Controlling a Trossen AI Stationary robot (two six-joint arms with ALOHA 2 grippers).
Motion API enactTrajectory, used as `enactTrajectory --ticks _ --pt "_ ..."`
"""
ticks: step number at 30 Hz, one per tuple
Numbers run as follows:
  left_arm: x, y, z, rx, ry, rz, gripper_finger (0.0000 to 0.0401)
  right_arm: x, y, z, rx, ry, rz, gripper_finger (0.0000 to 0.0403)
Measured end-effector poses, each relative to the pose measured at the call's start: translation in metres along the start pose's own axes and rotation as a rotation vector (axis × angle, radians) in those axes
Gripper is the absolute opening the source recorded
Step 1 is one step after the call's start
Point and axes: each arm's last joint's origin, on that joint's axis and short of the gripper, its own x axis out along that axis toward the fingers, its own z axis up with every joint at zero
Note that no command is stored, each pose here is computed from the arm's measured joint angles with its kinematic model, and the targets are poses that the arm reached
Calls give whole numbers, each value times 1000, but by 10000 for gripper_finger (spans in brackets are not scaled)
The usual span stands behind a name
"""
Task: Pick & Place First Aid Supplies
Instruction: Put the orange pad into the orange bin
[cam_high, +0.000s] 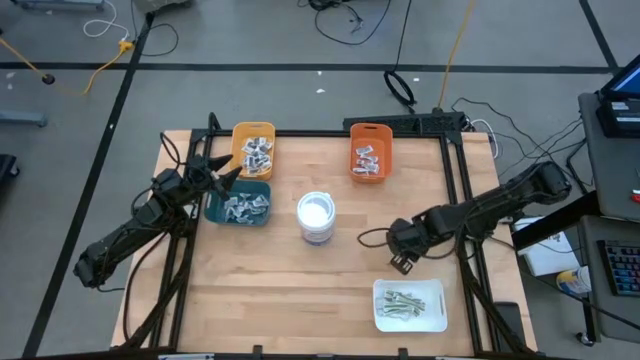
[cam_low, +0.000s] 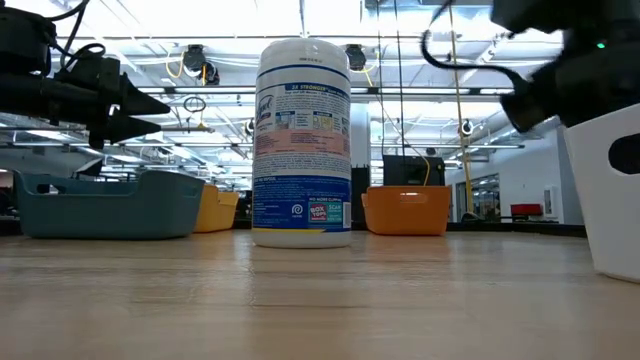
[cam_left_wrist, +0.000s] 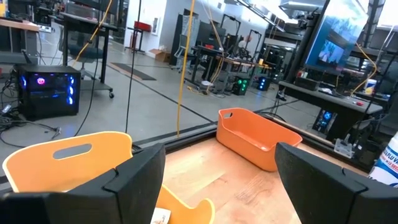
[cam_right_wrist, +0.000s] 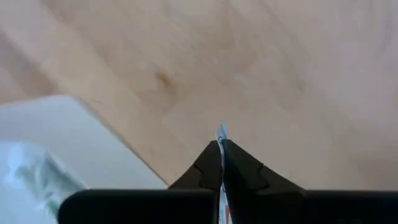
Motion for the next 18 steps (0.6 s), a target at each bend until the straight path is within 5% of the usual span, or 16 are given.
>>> enactTrajectory --ticks 8,18 --pt "0 0 0 0 0 0 306 -30 -6 33 -376 -20 30 1" --pt "0 0 0 0 0 0 306 -66 -31 105 -547 -8 -22 0"
